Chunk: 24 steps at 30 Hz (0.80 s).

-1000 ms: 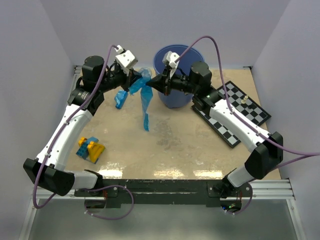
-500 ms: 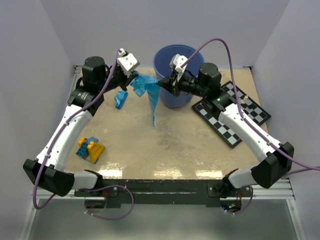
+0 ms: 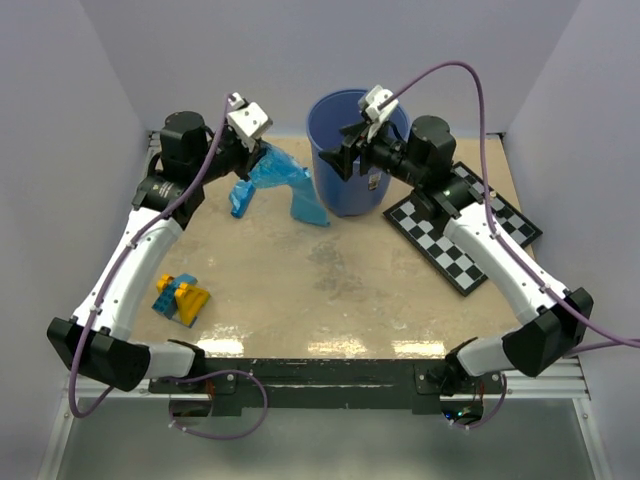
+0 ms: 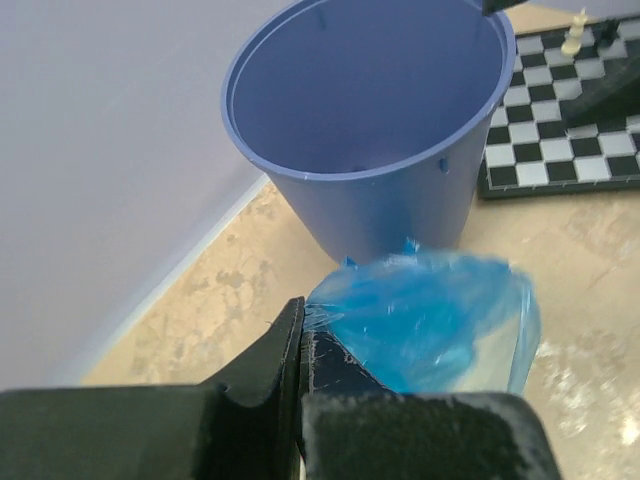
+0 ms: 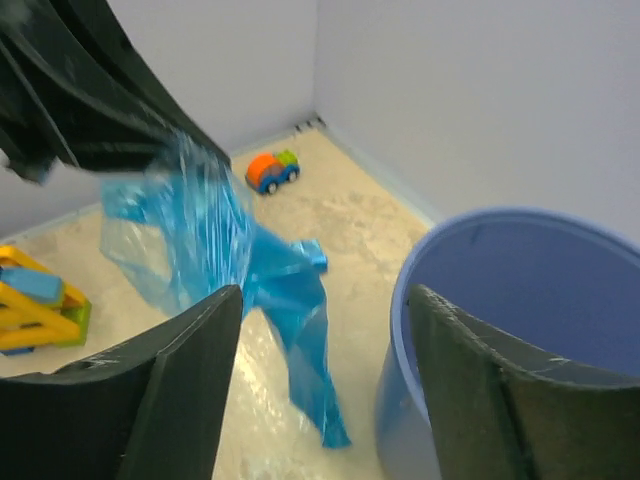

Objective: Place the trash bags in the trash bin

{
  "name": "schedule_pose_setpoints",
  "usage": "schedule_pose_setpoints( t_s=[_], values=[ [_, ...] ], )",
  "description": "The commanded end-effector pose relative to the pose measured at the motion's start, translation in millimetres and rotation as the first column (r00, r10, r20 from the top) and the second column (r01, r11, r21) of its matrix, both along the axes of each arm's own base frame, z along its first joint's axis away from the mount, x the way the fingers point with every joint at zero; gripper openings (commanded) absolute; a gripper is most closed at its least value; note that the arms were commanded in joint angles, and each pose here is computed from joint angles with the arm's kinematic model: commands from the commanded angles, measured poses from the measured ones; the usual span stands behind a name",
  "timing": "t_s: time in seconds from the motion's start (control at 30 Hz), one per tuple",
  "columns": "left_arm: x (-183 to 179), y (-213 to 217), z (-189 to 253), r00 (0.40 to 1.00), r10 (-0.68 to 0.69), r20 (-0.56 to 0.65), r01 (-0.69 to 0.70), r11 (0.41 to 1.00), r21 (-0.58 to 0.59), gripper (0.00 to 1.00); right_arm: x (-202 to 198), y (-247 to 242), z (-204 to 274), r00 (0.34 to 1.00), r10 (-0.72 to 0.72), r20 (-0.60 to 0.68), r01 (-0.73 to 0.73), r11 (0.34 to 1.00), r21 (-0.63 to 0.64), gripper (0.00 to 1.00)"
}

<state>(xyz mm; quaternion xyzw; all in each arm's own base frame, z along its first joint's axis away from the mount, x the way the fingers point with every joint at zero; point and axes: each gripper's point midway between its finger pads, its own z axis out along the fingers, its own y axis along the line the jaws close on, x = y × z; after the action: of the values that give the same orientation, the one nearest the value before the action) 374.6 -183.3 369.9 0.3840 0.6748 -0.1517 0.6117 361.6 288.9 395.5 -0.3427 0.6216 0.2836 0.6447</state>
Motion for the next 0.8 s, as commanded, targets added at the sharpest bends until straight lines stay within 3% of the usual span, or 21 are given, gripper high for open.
schedule_pose_setpoints(
  t_s=[0.0, 0.1, 0.3, 0.53, 0.67, 0.77],
  values=[
    [6.8, 1.5, 27.1, 0.996, 0.083, -0.026, -0.086, 0.984, -0.156, 0.00, -15.1, 22.3, 68.1, 0.996, 0.085, -0.001, -0.083, 0.976, 0.200, 0.77],
    [11.5, 5.7, 31.7, 0.990, 0.133, -0.050, -0.141, 0.970, -0.199, 0.00, -18.0, 53.2, 72.3, 0.989, 0.149, -0.007, -0.144, 0.964, 0.225, 0.98],
    [18.4, 21.2, 41.2, 0.961, 0.253, -0.110, -0.274, 0.922, -0.274, 0.00, -24.0, 94.7, 65.1, 0.975, 0.223, -0.008, -0.215, 0.949, 0.230, 0.98],
    [8.9, 25.8, 57.3, 0.962, 0.254, -0.103, -0.273, 0.913, -0.302, 0.00, -8.2, 107.8, 42.9, 0.994, 0.102, -0.038, -0.092, 0.975, 0.201, 0.98],
    [-0.3, 23.6, 60.3, 0.969, 0.227, -0.103, -0.248, 0.919, -0.308, 0.00, 10.3, 103.4, 40.0, 0.997, 0.008, -0.075, 0.009, 0.973, 0.231, 0.90],
    [-5.6, 24.8, 61.8, 0.971, 0.221, -0.094, -0.239, 0.922, -0.304, 0.00, 10.9, 110.8, 44.1, 0.997, 0.034, -0.070, -0.016, 0.970, 0.241, 0.84]
  ],
)
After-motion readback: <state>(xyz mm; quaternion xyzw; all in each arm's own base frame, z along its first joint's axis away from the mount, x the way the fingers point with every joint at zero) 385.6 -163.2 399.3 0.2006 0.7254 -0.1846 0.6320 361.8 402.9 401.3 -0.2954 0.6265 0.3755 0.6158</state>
